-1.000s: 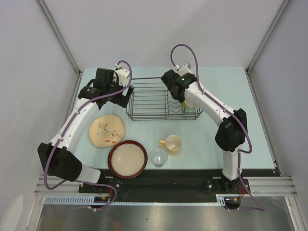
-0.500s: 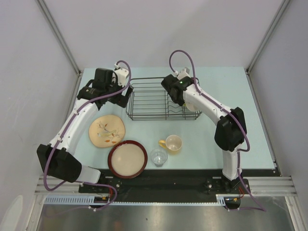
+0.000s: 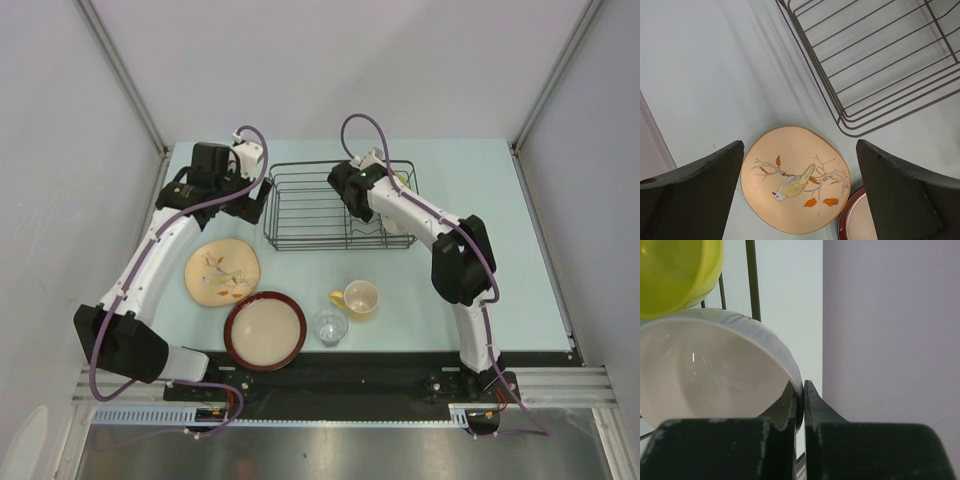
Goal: Load the mixed dishes into the dish rack
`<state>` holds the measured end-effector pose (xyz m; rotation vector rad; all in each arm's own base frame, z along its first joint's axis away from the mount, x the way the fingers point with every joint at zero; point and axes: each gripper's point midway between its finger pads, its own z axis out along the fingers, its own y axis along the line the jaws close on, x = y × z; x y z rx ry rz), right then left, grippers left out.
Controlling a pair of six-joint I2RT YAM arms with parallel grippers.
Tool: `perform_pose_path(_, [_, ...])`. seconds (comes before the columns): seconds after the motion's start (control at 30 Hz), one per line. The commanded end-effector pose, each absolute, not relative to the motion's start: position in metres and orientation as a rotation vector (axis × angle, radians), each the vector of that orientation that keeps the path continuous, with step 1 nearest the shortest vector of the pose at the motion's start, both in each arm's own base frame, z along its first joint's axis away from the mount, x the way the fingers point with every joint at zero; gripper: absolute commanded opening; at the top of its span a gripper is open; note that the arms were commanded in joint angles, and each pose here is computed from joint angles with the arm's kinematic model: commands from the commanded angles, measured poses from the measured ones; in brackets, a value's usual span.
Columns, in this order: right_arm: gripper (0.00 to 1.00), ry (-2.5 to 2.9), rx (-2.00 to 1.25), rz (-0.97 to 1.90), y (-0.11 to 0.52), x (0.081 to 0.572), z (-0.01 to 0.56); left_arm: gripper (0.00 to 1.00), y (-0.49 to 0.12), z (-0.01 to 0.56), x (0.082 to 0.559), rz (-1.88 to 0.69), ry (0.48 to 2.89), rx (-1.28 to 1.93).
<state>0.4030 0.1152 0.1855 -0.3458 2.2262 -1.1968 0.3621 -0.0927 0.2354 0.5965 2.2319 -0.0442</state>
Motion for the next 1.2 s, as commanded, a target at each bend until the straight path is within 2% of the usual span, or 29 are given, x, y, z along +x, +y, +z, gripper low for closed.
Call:
perform_pose_path(0.0, [0.05, 2.246, -0.411, -1.194, 0.128, 0.405, 0.170, 1.00, -0.087, 0.248, 0.362, -0.042, 2.180, 0.585])
perform_pose_path(0.03, [0.06, 2.242, -0.418, -1.197, 0.130, 0.405, 0.170, 1.00, -0.087, 0.247, 0.363, -0.041, 2.180, 0.587])
perform_pose_path(0.1, [0.15, 2.241, -0.437, -1.201, 0.133, 0.403, 0.167, 1.00, -0.087, 0.246, 0.362, -0.045, 2.182, 0.585])
perform_pose_path(0.13, [0.21, 2.240, -0.441, -1.200, 0.134, 0.403, 0.167, 1.00, -0.087, 0.246, 0.362, -0.047, 2.182, 0.584])
perform_pose_path(0.17, [0.34, 2.238, -0.449, -1.202, 0.136, 0.403, 0.165, 1.00, -0.087, 0.245, 0.362, -0.047, 2.185, 0.585])
perform_pose_path(0.2, [0.37, 2.232, -0.462, -1.193, 0.143, 0.402, 0.164, 1.00, -0.087, 0.244, 0.362, -0.047, 2.185, 0.585])
perform_pose_path(0.43, [0.40, 2.217, -0.509, -1.200, 0.160, 0.399, 0.156, 1.00, -0.087, 0.246, 0.362, -0.045, 2.180, 0.586])
perform_pose_path(0.5, [0.47, 2.213, -0.496, -1.194, 0.160, 0.399, 0.159, 1.00, -0.086, 0.247, 0.362, -0.041, 2.182, 0.580])
perform_pose_path(0.53, [0.57, 2.210, -0.491, -1.192, 0.159, 0.399, 0.162, 1.00, -0.086, 0.247, 0.362, -0.041, 2.182, 0.580])
perform_pose_path(0.7, [0.61, 2.148, -0.382, -1.157, 0.156, 0.402, 0.200, 1.00, -0.088, 0.247, 0.364, -0.050, 2.179, 0.579])
perform_pose_path(0.83, [0.64, 2.155, -0.259, -0.976, 0.156, 0.399, 0.244, 1.00, -0.087, 0.243, 0.368, -0.040, 2.191, 0.577])
perform_pose_path(0.97, [0.62, 2.177, -0.199, -0.762, 0.150, 0.374, 0.283, 1.00, -0.082, 0.229, 0.373, 0.007, 2.207, 0.576])
perform_pose_path(1.17, [0.59, 2.266, -0.353, -0.390, 0.188, 0.313, 0.277, 1.00, -0.066, 0.202, 0.382, 0.070, 2.270, 0.555])
